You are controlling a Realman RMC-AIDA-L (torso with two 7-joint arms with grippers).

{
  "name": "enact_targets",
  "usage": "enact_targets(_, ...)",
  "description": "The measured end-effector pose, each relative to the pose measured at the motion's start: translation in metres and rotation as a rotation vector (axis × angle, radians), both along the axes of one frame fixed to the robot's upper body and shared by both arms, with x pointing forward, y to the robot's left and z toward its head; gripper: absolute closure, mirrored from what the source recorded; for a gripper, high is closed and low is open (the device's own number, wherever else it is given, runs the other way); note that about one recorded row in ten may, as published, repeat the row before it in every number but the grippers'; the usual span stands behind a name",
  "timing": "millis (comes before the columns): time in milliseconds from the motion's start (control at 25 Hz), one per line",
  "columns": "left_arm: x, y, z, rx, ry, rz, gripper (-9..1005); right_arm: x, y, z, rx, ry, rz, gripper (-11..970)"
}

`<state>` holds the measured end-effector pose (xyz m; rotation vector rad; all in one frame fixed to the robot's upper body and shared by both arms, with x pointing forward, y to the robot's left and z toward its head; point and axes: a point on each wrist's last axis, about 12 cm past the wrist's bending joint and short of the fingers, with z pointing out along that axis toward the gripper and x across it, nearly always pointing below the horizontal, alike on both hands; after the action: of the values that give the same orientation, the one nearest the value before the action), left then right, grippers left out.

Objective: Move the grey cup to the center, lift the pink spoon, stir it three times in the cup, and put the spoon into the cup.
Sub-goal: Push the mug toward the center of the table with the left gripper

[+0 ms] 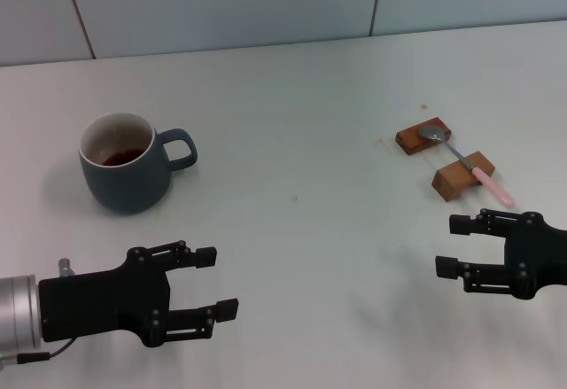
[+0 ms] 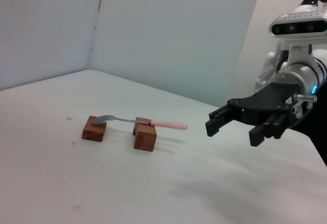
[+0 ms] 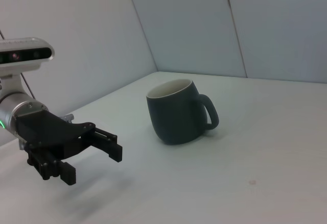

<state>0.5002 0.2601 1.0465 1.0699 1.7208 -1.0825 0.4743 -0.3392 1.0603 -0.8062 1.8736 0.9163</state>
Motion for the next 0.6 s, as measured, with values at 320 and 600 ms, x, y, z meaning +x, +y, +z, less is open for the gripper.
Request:
enact_targets(320, 0.0, 0.0, 0.0, -0.002, -0.002, 0.004, 195, -0.002, -0.001, -0.001, 0.001, 0.003, -0.002, 189)
enact_targets(600, -0.003, 0.05, 0.016, -0.196, -0.275, 0.425, 198, -0.005, -0.002, -0.002, 0.003, 0.008, -0.006, 189)
